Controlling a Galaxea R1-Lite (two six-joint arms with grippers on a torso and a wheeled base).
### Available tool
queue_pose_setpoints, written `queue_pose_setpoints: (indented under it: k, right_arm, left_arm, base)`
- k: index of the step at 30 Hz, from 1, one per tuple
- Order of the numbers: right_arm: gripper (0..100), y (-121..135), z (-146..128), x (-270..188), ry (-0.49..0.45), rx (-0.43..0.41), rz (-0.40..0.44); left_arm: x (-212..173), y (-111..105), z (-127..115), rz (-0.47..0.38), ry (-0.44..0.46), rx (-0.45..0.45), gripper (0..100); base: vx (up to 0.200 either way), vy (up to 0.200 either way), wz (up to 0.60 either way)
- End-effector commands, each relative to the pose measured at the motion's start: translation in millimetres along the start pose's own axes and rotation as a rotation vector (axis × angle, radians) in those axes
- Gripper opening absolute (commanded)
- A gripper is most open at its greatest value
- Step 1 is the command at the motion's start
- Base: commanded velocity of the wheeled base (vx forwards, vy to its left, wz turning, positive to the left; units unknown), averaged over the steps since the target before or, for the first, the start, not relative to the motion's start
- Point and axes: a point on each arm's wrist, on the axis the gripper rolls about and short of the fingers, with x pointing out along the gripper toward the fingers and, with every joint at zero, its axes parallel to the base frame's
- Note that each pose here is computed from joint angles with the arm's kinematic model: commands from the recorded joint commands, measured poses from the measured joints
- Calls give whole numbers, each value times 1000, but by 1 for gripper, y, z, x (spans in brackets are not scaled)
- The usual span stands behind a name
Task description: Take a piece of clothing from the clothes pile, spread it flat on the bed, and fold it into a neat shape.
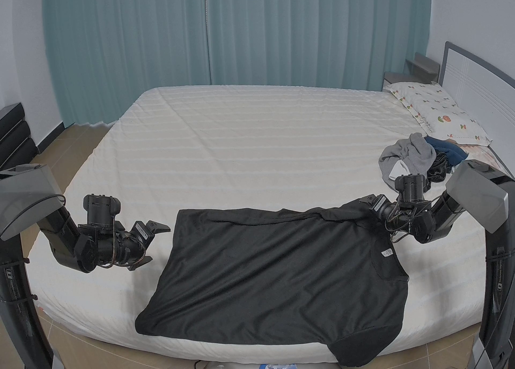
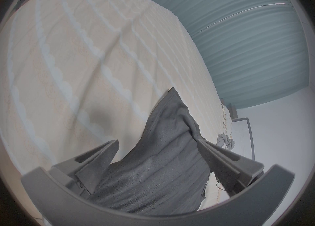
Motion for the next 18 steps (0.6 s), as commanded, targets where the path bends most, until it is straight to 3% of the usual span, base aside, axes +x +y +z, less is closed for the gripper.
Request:
queue_pose_setpoints:
  k: [1, 2, 3, 9, 18]
  right_arm:
    - [100, -10, -9, 16, 17, -15, -16]
    - [100, -11, -9, 20, 14, -22, -14]
    - [0, -11, -9, 21, 13, -24, -13]
    - [0, -6, -3, 23, -7, -55, 8]
    - [0, 15, 35, 28, -128, -58, 88]
  left_arm:
    - [3, 3, -2, 10, 9, -5, 100]
    - [3, 3, -2, 10, 9, -5, 100]
    - [3, 3, -2, 10, 9, -4, 100]
    - [3, 3, -2, 11, 8, -4, 100]
    - [4, 3, -2, 13, 9, -3, 100]
  base:
    - [0, 0, 0]
    - [0, 0, 0]
    - [0, 0, 0]
    - [0, 0, 0]
    - [0, 0, 0]
